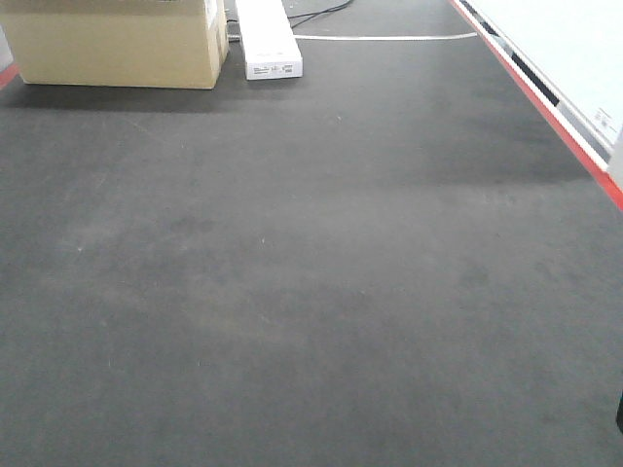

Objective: Move and align brake pads A on conveyor
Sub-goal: 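Drive up to the black belt conveyor holding both pads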

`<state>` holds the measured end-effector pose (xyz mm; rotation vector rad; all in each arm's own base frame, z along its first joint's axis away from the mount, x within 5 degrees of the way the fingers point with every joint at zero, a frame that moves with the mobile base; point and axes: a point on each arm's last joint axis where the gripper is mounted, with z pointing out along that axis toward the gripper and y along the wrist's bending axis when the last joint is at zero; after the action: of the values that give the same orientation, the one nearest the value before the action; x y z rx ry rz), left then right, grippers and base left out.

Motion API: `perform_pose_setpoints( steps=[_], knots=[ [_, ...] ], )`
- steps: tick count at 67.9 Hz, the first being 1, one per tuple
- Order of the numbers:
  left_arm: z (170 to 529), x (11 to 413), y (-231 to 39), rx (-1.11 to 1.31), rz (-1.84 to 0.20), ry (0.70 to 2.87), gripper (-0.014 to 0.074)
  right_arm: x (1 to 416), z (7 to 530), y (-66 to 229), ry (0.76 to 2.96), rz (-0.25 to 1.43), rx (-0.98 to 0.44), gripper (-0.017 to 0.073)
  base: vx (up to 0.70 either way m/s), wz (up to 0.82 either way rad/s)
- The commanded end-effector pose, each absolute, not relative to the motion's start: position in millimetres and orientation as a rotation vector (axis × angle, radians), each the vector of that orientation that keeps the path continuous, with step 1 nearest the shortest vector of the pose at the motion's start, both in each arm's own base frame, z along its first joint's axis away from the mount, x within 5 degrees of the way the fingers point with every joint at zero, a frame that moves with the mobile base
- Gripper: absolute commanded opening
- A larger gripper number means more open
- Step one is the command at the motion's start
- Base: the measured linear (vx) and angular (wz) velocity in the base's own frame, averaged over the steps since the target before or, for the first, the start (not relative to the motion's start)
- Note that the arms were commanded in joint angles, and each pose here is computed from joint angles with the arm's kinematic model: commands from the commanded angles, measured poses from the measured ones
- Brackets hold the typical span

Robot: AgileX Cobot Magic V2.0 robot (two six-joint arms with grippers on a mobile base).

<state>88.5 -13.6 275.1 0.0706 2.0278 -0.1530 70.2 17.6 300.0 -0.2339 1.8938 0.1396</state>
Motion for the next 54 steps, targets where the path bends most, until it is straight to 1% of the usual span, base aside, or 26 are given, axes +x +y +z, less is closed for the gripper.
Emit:
perform_pose_setpoints(
  steps=[1, 22, 54],
  knots=[
    [291.9, 92.2, -14.3, 0.062, -0.168, 1.911, -0.0006, 72.0, 318.1, 16.3, 1.775, 0.127, -0.209, -0.0008, 0.21, 0.06],
    [291.9, 92.2, -14.3, 0.062, -0.168, 1.911, -0.0006, 72.0, 318.1, 16.3, 1.775, 0.127, -0.209, -0.0008, 0.14, 0.05],
    [291.9, 92.2, -14.3, 0.062, -0.168, 1.911, -0.0006, 72.0, 318.1, 16.3, 1.775, 0.127, -0.209, -0.0008, 0.01, 0.00]
  ],
)
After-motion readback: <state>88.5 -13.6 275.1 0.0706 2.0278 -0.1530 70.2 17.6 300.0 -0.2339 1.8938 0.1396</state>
